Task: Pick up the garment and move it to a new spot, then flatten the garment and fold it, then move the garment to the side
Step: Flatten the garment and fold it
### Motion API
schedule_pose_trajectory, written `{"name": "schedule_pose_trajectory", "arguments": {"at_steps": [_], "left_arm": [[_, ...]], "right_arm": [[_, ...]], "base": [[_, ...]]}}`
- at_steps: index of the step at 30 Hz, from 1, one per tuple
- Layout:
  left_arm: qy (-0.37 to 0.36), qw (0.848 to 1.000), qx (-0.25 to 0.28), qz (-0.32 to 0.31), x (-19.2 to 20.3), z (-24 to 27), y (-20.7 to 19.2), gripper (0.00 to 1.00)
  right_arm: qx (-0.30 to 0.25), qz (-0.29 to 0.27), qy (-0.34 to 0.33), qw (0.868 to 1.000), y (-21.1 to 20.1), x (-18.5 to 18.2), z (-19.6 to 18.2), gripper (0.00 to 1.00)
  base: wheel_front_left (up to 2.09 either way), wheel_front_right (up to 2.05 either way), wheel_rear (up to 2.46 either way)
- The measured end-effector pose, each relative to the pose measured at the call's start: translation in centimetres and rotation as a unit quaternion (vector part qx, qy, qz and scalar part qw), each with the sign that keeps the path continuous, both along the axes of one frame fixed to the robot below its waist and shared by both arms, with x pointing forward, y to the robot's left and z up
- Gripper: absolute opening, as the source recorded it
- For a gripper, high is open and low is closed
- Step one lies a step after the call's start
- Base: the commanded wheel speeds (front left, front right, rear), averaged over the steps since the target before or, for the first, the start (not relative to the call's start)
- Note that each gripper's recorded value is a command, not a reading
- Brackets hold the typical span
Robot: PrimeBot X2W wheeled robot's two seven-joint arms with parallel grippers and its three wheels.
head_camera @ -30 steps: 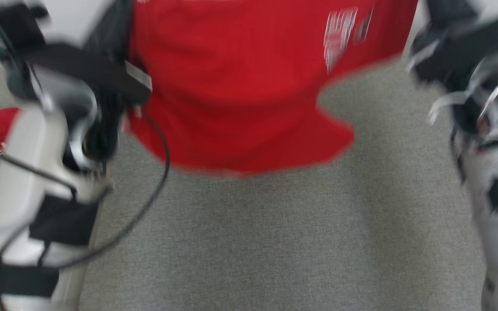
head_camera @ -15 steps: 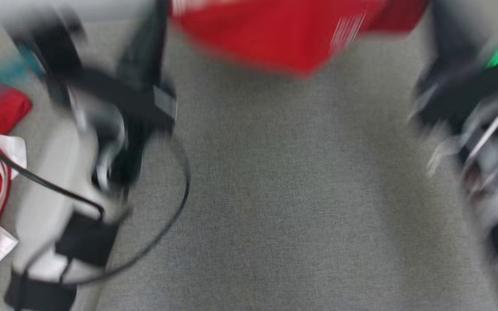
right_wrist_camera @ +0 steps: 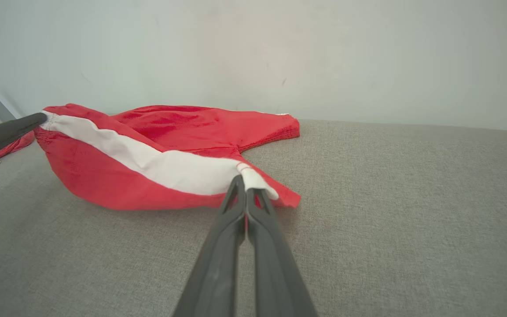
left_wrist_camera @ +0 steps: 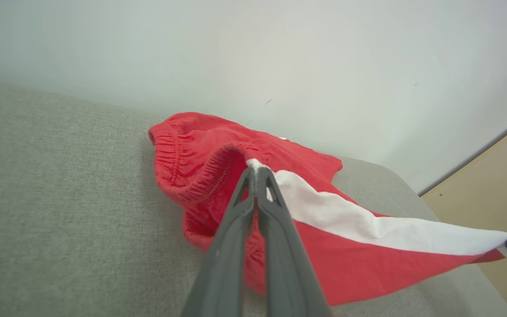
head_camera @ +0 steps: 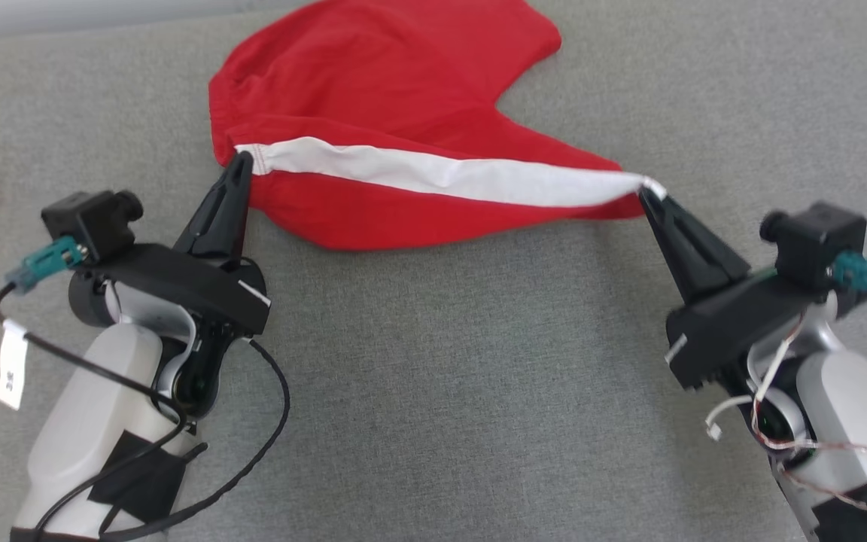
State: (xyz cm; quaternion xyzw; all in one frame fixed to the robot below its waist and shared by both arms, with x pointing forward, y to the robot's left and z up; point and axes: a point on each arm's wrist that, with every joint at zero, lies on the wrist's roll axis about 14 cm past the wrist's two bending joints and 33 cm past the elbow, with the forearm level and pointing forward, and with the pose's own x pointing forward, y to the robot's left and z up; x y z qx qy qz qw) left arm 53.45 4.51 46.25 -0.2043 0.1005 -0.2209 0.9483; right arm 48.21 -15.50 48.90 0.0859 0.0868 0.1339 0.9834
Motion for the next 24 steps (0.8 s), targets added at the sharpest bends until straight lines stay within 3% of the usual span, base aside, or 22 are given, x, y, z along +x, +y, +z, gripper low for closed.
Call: {"name": "schedule_pose_trajectory", "arguments": {"at_steps": [4, 14, 24], "left_arm": [[-0.021, 1.000, -0.002, 0.012, -0.8, 0.9, 0.6, 0.00], [-0.024, 1.000, 0.003, 0.000, -7.2, 0.3, 1.0, 0.00], [0.002, 1.000, 0.000, 0.024, -11.8, -1.1, 3.6, 0.00]], "right_arm": [[-0.013, 0.002, 0.009, 1.000, -0.5, -1.7, -0.7, 0.00], [-0.038, 0.041, 0.031, 0.998, 0.6, -6.7, -2.6, 0.00], [-0.066, 0.088, 0.044, 0.993, 2.4, -9.6, -4.2, 0.00]], "base": [[0.00, 0.00, 0.00], [0.00, 0.00, 0.00], [0.00, 0.00, 0.00]]}}
